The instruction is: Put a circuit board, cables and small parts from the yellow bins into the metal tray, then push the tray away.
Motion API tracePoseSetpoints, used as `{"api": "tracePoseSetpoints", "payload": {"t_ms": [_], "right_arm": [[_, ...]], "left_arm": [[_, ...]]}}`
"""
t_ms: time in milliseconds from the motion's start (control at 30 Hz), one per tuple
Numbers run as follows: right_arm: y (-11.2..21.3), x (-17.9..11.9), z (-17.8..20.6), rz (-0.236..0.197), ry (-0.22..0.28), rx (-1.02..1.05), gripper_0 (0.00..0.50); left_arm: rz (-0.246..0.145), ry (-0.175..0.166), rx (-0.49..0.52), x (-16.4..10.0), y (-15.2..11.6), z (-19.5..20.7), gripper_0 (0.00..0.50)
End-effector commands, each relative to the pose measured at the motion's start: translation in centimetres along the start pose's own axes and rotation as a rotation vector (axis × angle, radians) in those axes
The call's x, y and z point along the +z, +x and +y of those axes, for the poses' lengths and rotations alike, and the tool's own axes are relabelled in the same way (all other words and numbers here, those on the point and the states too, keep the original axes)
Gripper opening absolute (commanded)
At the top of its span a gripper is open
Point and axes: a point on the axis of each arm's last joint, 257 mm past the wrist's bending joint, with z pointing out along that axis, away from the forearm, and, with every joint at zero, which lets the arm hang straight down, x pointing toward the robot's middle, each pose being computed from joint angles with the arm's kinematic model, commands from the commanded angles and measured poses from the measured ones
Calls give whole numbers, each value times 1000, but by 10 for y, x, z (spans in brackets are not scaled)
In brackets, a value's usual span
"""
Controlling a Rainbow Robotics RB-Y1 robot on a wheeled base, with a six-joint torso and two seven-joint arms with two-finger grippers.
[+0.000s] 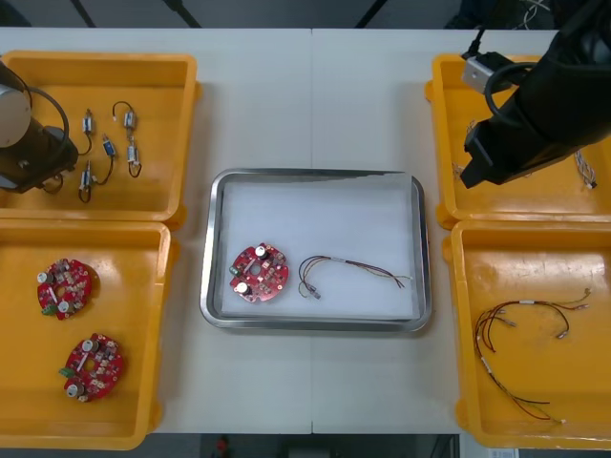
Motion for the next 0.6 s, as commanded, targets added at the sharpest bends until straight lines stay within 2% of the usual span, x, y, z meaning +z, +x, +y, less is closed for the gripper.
{"api": "tracePoseSetpoints", "payload": {"t_ms": [33,200,400,500,533,567,600], "right_arm": [[5,-22,-36,-64,39,133,500],[3,-31,-68,-102,92,220,500],[7,-29,-105,-79,129,317,500],[7,-27,-125,-84,148,361,500],[7,-26,-129,-85,150,371,500],[7,-25,-136,-85,155,385,500],[8,-24,-144,-84,159,401,500]], "left_arm": [[-62,11,0,-22,-42,5,500],[-72,38,-36,-20,-49,4,500],[-72,39,-45,-19,-49,5,500],[-73,42,-49,-19,-49,4,500],[-73,40,-49,-19,-49,4,471],[-72,39,-51,-19,-49,5,402],[-72,40,-50,-19,-49,4,278]]}}
